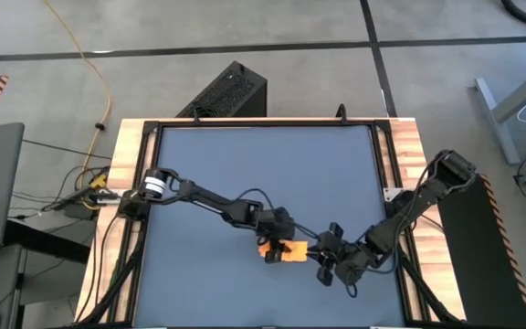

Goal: Roll towel into tight, uniform cylinder
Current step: Roll the orange towel

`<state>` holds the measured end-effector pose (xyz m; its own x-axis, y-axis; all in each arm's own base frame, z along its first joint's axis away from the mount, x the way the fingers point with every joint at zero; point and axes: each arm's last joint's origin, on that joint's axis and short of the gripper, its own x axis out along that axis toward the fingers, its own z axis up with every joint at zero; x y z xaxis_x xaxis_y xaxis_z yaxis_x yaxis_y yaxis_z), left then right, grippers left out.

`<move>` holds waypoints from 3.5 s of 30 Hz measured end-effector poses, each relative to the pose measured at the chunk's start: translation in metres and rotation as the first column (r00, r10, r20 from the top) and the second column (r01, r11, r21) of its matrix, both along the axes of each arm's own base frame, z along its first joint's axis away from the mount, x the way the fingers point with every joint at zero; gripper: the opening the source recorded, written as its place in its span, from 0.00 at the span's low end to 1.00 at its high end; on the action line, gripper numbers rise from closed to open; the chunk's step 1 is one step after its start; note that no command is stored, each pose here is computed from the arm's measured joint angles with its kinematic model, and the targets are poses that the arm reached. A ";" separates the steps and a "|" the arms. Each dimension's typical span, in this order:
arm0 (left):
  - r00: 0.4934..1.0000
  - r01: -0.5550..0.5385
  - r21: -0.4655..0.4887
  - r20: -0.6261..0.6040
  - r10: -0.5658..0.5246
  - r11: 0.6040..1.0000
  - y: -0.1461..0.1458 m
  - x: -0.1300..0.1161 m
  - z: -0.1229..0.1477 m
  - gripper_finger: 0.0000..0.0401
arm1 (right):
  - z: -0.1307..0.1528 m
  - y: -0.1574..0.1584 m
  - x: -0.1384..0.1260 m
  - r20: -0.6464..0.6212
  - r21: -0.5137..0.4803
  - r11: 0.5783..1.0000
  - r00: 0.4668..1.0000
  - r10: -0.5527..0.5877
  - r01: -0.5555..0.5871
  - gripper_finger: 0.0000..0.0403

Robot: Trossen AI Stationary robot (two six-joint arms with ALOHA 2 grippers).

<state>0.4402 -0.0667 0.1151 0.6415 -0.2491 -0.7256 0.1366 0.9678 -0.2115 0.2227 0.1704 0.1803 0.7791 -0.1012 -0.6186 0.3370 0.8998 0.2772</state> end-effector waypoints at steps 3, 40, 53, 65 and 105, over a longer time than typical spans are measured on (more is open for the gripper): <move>0.998 0.008 -0.003 -0.061 -0.008 1.000 -0.001 -0.001 -0.003 0.43 | 0.000 0.002 -0.002 -0.004 -0.004 1.000 1.000 0.008 -0.008 0.24; 0.426 -0.829 -0.420 -0.044 0.904 0.370 0.009 -0.224 0.064 0.00 | 0.001 -0.001 0.000 0.036 -0.094 0.996 0.999 -0.009 0.013 0.24; 0.047 -0.864 -0.502 -0.126 0.991 -0.023 0.016 -0.302 0.007 0.00 | 0.002 -0.011 0.008 0.046 -0.083 0.995 0.997 -0.056 0.059 0.24; -0.041 -0.887 -0.451 -0.142 0.989 -0.102 0.026 -0.306 0.002 0.19 | 0.002 -0.019 0.016 0.015 -0.045 0.998 0.999 -0.035 0.036 0.24; 0.419 -0.908 -0.045 -0.064 0.906 0.416 0.089 -0.302 0.076 0.39 | 0.007 -0.052 0.043 0.031 0.011 1.000 1.000 -0.005 0.005 0.24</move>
